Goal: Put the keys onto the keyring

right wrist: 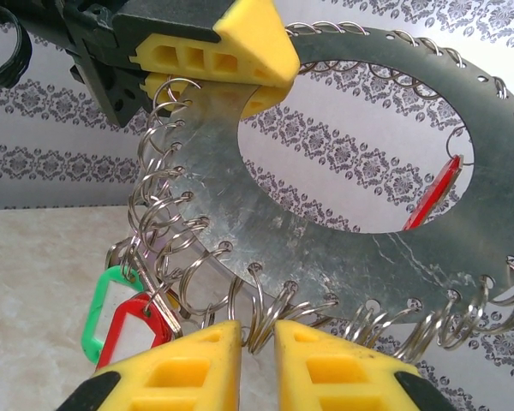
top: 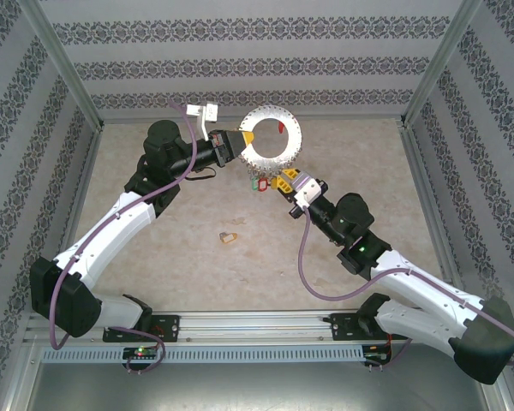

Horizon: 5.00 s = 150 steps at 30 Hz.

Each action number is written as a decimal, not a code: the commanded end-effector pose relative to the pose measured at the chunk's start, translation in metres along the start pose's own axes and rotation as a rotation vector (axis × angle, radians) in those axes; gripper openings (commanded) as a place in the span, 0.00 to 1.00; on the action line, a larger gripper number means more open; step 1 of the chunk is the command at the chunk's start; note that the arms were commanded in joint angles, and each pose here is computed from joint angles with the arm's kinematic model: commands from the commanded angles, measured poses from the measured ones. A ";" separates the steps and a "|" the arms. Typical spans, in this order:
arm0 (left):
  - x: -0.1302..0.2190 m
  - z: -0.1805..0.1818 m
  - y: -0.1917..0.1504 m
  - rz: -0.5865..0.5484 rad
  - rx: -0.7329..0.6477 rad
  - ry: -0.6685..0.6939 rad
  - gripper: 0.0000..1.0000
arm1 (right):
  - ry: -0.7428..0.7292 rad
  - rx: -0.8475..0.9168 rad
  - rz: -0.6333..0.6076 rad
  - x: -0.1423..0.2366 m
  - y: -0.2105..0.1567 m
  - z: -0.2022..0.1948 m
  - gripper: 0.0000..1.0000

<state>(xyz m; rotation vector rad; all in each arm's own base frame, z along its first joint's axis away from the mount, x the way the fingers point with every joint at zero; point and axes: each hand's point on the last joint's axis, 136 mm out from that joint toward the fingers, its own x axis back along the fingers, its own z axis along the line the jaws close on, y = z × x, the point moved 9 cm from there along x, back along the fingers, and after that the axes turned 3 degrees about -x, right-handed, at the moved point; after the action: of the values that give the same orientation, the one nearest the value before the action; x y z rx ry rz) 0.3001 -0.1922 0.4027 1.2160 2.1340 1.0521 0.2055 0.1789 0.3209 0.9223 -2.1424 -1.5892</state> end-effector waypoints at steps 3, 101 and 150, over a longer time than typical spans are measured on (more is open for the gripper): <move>0.006 -0.027 0.021 -0.069 -0.083 -0.065 0.00 | 0.008 -0.016 -0.024 0.005 0.005 0.004 0.19; 0.006 -0.029 0.021 -0.069 -0.078 -0.082 0.00 | -0.022 -0.006 -0.015 0.001 0.001 0.000 0.21; -0.006 -0.055 0.029 0.272 -0.327 0.103 0.00 | 0.016 -0.111 -0.092 -0.005 0.003 0.025 0.19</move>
<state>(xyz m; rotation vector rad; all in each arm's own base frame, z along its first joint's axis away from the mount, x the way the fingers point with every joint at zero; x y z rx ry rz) 0.2871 -0.2072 0.4415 1.4176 1.8346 1.5931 0.1929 0.1999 0.2965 0.9408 -1.9742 -1.6691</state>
